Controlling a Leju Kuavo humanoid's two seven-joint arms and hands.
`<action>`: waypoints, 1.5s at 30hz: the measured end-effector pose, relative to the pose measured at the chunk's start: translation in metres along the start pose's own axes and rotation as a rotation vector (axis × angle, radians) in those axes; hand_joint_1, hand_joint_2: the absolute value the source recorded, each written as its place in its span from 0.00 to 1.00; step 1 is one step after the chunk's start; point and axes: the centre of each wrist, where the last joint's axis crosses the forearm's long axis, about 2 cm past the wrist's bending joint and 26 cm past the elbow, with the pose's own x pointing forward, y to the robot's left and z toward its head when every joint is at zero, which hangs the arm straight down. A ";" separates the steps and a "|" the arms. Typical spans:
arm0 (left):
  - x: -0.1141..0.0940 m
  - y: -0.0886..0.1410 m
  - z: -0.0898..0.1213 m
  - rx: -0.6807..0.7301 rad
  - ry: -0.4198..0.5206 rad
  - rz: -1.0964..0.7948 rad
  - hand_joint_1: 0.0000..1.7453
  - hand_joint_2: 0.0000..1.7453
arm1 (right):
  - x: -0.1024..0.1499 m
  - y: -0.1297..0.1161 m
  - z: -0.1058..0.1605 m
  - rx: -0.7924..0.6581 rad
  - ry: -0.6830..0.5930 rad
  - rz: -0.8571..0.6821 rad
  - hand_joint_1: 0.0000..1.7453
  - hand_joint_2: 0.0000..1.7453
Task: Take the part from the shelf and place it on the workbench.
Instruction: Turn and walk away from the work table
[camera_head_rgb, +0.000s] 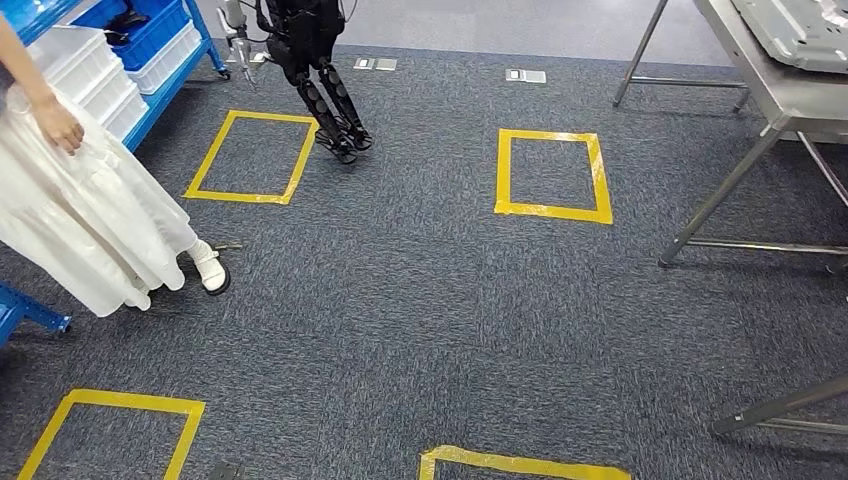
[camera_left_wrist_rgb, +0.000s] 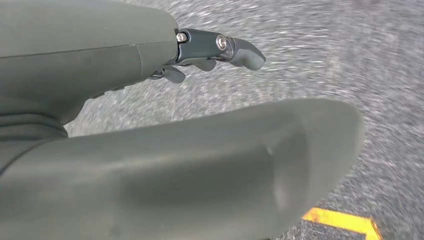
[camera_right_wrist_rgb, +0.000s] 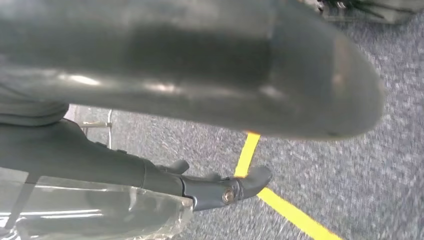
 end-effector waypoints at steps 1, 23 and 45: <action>-0.001 -0.001 0.000 0.001 0.005 0.002 0.00 0.00 | 0.000 0.000 0.000 0.003 0.004 0.002 0.00 0.00; -0.006 0.009 -0.001 -0.024 0.001 -0.032 0.00 0.00 | 0.008 0.002 0.000 -0.003 -0.033 0.043 0.00 0.00; -0.007 0.014 -0.002 -0.035 -0.012 -0.051 0.00 0.00 | 0.005 0.010 0.001 0.037 0.010 0.073 0.00 0.00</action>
